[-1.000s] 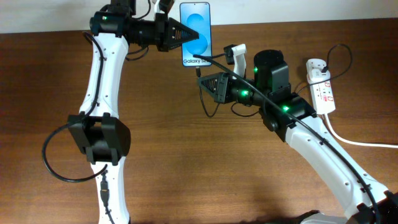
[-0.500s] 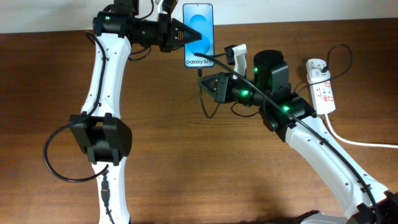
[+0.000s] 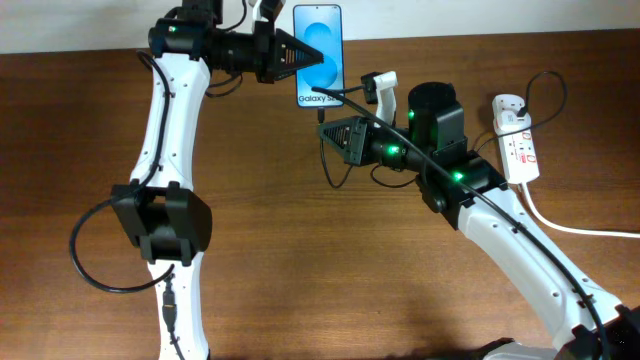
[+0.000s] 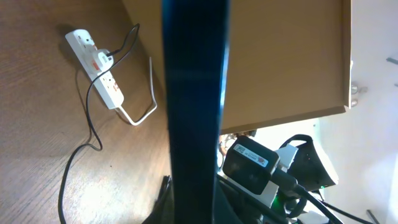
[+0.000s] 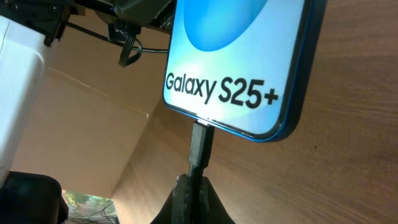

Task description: Plug charger to phone and switch on socket

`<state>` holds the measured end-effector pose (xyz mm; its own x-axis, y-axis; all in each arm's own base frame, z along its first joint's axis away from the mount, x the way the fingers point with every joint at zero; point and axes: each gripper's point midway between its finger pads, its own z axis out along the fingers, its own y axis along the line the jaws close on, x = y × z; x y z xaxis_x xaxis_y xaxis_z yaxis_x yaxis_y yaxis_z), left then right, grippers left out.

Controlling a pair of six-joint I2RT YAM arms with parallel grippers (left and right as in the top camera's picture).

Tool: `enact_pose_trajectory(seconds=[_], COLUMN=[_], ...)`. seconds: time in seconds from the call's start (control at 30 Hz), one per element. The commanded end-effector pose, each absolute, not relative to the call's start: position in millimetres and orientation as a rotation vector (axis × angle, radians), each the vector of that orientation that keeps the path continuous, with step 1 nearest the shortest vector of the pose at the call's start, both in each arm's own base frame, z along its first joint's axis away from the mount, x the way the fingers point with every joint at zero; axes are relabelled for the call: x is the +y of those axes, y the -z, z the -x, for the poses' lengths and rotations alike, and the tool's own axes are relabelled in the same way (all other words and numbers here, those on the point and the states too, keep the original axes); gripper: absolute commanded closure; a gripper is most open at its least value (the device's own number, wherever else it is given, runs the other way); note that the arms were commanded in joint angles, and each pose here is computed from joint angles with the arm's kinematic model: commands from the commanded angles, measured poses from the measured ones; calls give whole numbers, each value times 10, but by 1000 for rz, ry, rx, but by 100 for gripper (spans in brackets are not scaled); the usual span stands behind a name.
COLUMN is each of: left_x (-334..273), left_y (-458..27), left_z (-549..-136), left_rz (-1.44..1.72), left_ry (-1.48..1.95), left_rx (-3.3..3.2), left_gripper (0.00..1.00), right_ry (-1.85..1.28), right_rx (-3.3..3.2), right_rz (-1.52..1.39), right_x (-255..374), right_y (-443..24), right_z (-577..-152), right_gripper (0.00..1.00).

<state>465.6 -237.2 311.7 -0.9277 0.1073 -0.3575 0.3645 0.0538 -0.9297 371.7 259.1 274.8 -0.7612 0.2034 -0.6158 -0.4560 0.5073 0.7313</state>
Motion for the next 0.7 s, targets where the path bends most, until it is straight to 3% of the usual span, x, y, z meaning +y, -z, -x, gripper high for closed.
enact_pose_trajectory(seconds=[0.0,0.4,0.57,0.67], left_x=[-2534,-2524,-2520,-2521], left_y=[-3343,-3342,-3342,-3343], left_z=[-4419,-4426,-4429,-4432], left_rz=[-561,-559,-558,-561], left_ry=[2062,2060,2058,2056], left_rx=[2087,2087,2086,2084], left_gripper=[100,100,100,100], right_ry=[-1127,-1123,-1145,-1156], right_rx=[1939,1990,2031,2039], right_rz=[103,86,93,100], right_x=[2305,2297,2319,2331], right_y=[-3070,-2961,-2889,-2878], right_z=[-4100,-4070,-4011,-3991], right_gripper=[96,96,68,64])
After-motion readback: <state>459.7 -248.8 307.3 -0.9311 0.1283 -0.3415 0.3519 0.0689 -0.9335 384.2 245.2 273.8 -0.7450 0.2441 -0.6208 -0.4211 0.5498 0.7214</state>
